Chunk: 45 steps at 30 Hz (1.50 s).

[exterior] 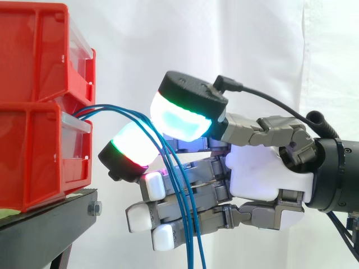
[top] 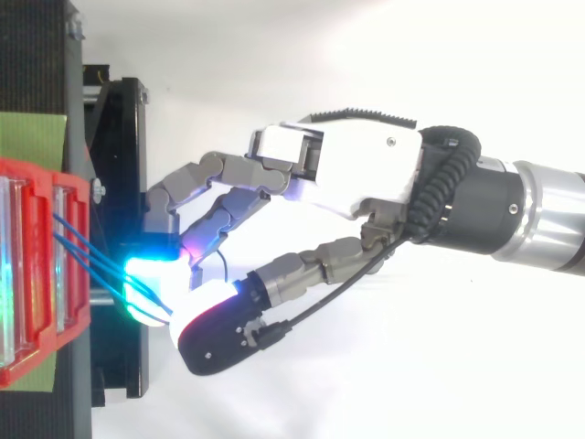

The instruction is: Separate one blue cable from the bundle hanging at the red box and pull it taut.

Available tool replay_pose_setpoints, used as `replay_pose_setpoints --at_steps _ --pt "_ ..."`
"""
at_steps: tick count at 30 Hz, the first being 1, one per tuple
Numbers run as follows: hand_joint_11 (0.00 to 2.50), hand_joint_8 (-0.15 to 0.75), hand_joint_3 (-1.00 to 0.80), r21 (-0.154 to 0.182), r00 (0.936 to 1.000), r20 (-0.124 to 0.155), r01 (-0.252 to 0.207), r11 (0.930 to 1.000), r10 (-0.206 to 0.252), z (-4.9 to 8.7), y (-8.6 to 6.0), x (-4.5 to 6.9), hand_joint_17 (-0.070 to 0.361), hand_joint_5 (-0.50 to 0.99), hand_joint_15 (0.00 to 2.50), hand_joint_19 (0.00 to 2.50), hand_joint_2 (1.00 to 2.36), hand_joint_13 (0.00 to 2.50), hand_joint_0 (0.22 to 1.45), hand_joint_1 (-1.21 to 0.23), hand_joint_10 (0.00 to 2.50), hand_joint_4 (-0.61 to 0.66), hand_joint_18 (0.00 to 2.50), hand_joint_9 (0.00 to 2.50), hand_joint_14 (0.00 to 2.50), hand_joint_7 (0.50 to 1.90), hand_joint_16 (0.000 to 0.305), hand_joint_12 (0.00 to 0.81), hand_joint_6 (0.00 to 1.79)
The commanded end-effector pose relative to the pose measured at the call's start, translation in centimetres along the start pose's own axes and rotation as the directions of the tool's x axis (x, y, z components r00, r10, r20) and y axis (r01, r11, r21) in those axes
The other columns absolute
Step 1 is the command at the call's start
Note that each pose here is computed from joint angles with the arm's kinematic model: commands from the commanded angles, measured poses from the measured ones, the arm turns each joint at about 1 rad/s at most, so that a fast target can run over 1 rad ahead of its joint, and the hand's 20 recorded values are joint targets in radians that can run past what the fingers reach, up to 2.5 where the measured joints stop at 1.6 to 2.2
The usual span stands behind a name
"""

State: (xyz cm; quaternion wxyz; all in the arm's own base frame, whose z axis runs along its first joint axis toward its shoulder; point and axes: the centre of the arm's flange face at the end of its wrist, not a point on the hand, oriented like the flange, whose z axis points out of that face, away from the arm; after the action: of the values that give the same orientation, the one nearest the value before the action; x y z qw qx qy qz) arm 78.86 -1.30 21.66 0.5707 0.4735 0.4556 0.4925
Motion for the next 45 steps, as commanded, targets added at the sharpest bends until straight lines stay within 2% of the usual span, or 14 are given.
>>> replay_pose_setpoints --at_steps 1,8,15,19,25,28,31,34,40,45 --pt "0.87 0.29 -0.5 0.0 1.0 0.001 0.0 1.0 0.0 0.0 -0.02 0.0 0.101 -0.21 0.56 0.57 1.0 0.85 0.61 -0.71 0.02 0.14 0.7 0.94 0.02 0.91 0.045 0.34 0.81" --pt "0.93 0.304 -0.5 0.0 1.0 0.002 0.0 1.0 0.0 -0.01 -0.01 0.09 0.105 -0.21 0.67 0.57 1.0 0.97 0.55 -0.63 0.02 0.17 0.73 0.98 0.02 0.9 0.046 0.352 0.79" --pt "1.05 0.305 -0.5 0.0 1.0 0.002 0.0 1.0 0.0 -0.01 -0.01 0.09 0.105 -0.21 0.8 0.56 1.0 1.1 0.55 -0.68 0.02 0.16 0.75 1.02 0.03 0.9 0.047 0.351 0.79" --pt "1.16 0.288 -0.5 0.001 1.0 0.001 -0.001 1.0 0.001 -0.05 -0.08 0.1 0.102 -0.22 0.89 0.57 1.0 1.15 0.64 -0.75 0.02 0.14 0.75 1.04 0.03 0.9 0.045 0.338 0.81" --pt "1.25 0.28 -0.27 0.0 1.0 0.001 -0.005 1.0 0.005 -0.01 -0.01 0.1 0.104 -0.24 0.97 0.56 1.02 1.19 0.71 -0.79 0.02 0.12 0.77 1.05 0.03 0.9 0.046 0.342 0.86" --pt "1.29 0.28 -0.25 0.0 1.0 0.002 -0.005 1.0 0.005 -0.01 -0.01 0.09 0.105 -0.25 0.98 0.56 1.02 1.19 0.74 -0.8 0.01 0.13 0.77 1.05 0.03 0.87 0.047 0.34 0.89" --pt "1.31 0.274 -0.32 0.0 1.0 0.001 -0.005 1.0 0.005 -0.01 -0.01 0.21 0.103 -0.25 0.99 0.57 1.02 1.19 0.77 -0.82 0.01 0.14 0.77 1.05 0.03 0.84 0.046 0.341 0.89" --pt "1.31 0.28 -0.49 0.0 1.0 0.001 -0.005 1.0 0.005 -0.01 -0.01 0.21 0.102 -0.24 0.98 0.56 1.0 1.18 0.78 -0.85 0.01 0.13 0.78 1.06 0.03 0.85 0.045 0.344 0.9" --pt "1.33 0.293 -0.5 0.0 1.0 0.001 -0.005 1.0 0.005 -0.01 -0.01 0.21 0.1 -0.22 0.97 0.56 1.0 1.2 0.71 -0.84 0.01 0.13 0.8 1.14 0.03 0.87 0.045 0.346 0.91" --pt "1.38 0.308 -0.5 0.0 1.0 0.001 -0.005 1.0 0.005 -0.01 -0.01 0.21 0.101 -0.2 0.99 0.6 1.0 1.25 0.64 -0.74 0.02 0.13 0.83 1.23 0.03 0.91 0.045 0.353 0.91"
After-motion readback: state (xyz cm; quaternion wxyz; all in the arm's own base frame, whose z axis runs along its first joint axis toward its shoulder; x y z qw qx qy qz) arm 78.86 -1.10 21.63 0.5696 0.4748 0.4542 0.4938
